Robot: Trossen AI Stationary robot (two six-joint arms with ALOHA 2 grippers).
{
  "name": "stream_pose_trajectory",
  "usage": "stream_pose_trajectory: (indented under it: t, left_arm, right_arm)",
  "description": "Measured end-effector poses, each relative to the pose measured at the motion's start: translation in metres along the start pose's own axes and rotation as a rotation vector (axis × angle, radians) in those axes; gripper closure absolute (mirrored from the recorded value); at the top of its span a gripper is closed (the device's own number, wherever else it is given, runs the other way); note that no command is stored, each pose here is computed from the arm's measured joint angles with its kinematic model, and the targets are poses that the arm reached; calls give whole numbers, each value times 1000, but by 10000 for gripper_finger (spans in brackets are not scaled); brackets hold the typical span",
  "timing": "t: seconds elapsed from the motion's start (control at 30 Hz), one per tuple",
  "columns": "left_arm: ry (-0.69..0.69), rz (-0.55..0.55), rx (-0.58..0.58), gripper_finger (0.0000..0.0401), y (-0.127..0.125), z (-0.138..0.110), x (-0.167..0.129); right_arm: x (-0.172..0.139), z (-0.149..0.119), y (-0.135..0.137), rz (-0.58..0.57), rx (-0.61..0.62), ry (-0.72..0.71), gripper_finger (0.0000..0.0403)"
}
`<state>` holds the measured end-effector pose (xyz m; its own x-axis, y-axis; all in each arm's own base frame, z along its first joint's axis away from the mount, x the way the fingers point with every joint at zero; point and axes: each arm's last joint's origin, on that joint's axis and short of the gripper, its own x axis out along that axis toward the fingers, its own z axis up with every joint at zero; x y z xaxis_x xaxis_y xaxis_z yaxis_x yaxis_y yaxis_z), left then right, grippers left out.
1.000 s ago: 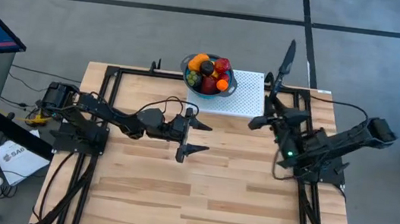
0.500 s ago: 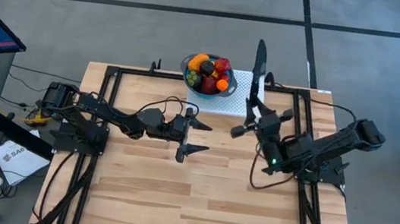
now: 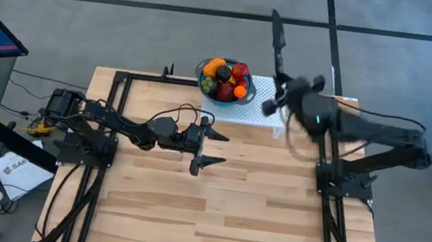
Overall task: Pick & Place Fruit
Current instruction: Put the black knife on the shelf
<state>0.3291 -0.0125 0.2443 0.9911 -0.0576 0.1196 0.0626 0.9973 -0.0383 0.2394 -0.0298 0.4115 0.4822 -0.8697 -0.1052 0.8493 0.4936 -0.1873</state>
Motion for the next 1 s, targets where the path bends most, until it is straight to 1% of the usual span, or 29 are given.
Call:
stream_pose_trajectory:
  t: [0.07,0.13,0.23,0.3,0.4,0.47,0.53,0.63,0.73,0.8,0.87,0.93,1.0]
  left_arm:
    - [0,0,-13,93,0,0,0]
    - [0,0,-15,93,0,0,0]
    - [0,0,-16,93,0,0,0]
    - [0,1,-16,93,0,0,0]
    - [1,2,-16,93,0,0,0]
    - [1,5,-16,93,0,0,0]
    - [3,5,-16,93,0,0,0]
    - [9,5,-16,93,0,-1,0]
    - [10,5,-25,93,0,-1,0]
    - [11,4,-27,93,0,-1,0]
    - [15,0,-28,93,-2,-2,0]
    - [16,-7,-29,93,-4,-2,0]
    - [17,-13,-29,93,-6,-2,0]
  right_arm:
    - [15,-2,-23,26,84,133,316]
    - [26,-6,-40,7,112,264,316]
    - [35,-8,-55,-8,154,428,316]
    - [42,-14,-58,10,187,553,316]
    - [55,-29,-54,38,218,723,305]
    - [61,-37,-48,20,206,792,299]
    - [66,-47,-39,15,164,866,302]
    - [73,-59,-19,11,140,922,316]
    - [81,-73,-5,-10,159,940,316]
    - [84,-86,0,-42,163,976,312]
    - [85,-95,2,-75,190,995,298]
    - [84,-102,2,-88,220,991,289]
    - [84,-106,6,-80,254,967,292]
